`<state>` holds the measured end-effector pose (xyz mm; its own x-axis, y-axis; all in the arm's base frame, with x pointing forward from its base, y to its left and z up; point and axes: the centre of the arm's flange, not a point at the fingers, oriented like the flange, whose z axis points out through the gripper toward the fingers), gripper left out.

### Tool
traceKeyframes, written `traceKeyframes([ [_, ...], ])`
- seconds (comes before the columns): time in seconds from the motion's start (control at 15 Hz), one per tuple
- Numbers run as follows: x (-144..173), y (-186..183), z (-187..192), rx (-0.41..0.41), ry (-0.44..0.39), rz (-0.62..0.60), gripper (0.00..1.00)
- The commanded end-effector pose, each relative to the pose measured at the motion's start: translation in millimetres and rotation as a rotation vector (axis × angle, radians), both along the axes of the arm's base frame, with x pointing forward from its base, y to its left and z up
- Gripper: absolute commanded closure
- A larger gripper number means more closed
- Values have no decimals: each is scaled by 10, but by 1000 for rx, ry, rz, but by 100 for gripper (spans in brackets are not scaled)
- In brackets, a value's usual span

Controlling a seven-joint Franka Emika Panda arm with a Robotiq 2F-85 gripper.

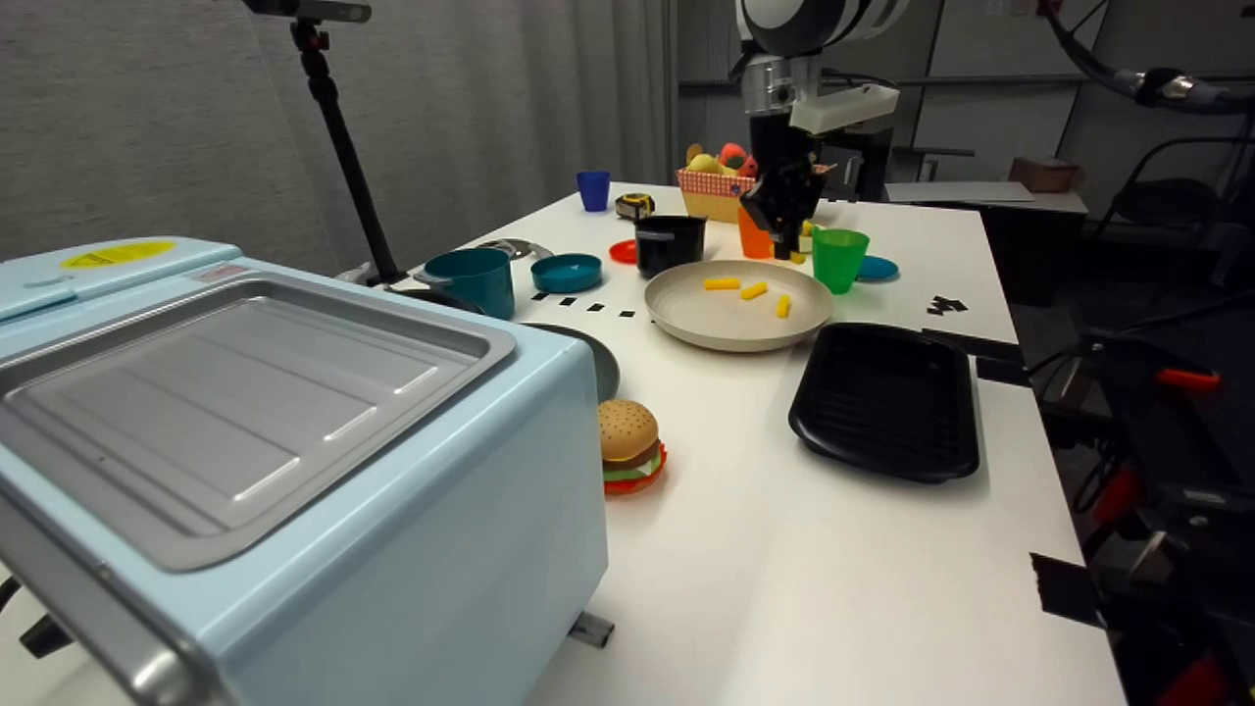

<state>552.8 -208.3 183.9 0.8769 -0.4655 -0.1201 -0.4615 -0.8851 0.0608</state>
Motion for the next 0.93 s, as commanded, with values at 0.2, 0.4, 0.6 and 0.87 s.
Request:
traceKeyframes([
  [0.2, -490, -564, 345, -16, -17, -122, 97],
  [0.4, -617, -782, 398, -25, -21, -170, 97],
  [0.6, -677, -929, 408, -36, -21, -195, 97],
  [0.87, -634, -987, 382, -41, -14, -197, 62],
])
